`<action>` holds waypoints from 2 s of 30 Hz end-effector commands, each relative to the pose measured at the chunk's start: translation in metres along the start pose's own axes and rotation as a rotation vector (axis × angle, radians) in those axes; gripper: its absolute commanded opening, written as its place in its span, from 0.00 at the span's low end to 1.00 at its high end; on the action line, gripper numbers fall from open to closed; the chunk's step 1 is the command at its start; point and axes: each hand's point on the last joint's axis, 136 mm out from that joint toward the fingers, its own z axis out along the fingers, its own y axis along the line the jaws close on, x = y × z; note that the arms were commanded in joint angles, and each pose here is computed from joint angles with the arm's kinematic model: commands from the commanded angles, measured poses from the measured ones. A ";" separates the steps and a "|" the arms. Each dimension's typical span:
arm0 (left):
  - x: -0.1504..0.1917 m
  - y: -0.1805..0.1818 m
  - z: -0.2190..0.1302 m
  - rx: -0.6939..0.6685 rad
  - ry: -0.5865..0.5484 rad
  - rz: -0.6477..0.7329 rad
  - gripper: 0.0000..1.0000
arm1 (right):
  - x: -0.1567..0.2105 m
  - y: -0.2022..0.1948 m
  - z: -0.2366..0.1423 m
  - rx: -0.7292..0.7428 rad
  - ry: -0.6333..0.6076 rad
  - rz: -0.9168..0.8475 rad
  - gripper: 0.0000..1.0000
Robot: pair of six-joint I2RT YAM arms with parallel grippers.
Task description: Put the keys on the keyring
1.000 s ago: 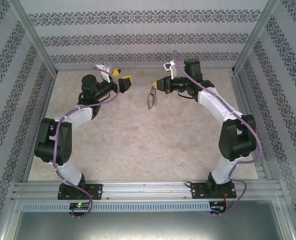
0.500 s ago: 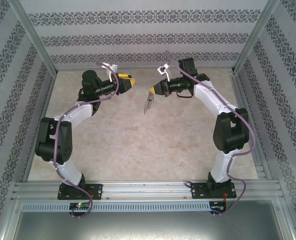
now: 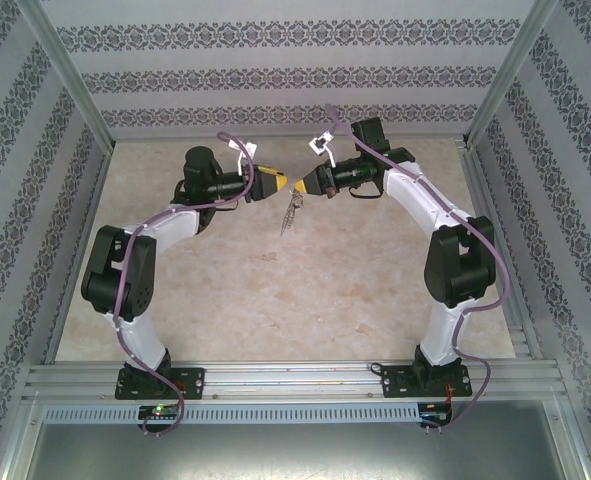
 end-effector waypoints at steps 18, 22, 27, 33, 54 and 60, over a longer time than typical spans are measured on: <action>0.005 -0.031 0.017 0.186 0.050 -0.006 0.27 | -0.009 0.019 -0.005 -0.053 -0.024 -0.063 0.00; 0.006 -0.033 0.017 0.205 0.050 -0.008 0.27 | -0.009 0.015 -0.007 -0.046 -0.033 -0.059 0.00; 0.009 -0.033 0.016 0.213 0.055 -0.012 0.27 | -0.011 0.012 -0.011 -0.043 -0.046 -0.055 0.00; 0.011 -0.034 0.016 0.220 0.061 -0.010 0.29 | -0.012 0.011 -0.015 -0.040 -0.058 -0.054 0.00; 0.017 -0.035 0.023 0.250 0.080 -0.023 0.18 | -0.012 0.011 -0.015 -0.048 -0.065 -0.054 0.00; 0.019 -0.037 0.027 0.260 0.087 -0.021 0.12 | -0.011 0.010 -0.014 -0.048 -0.063 -0.051 0.00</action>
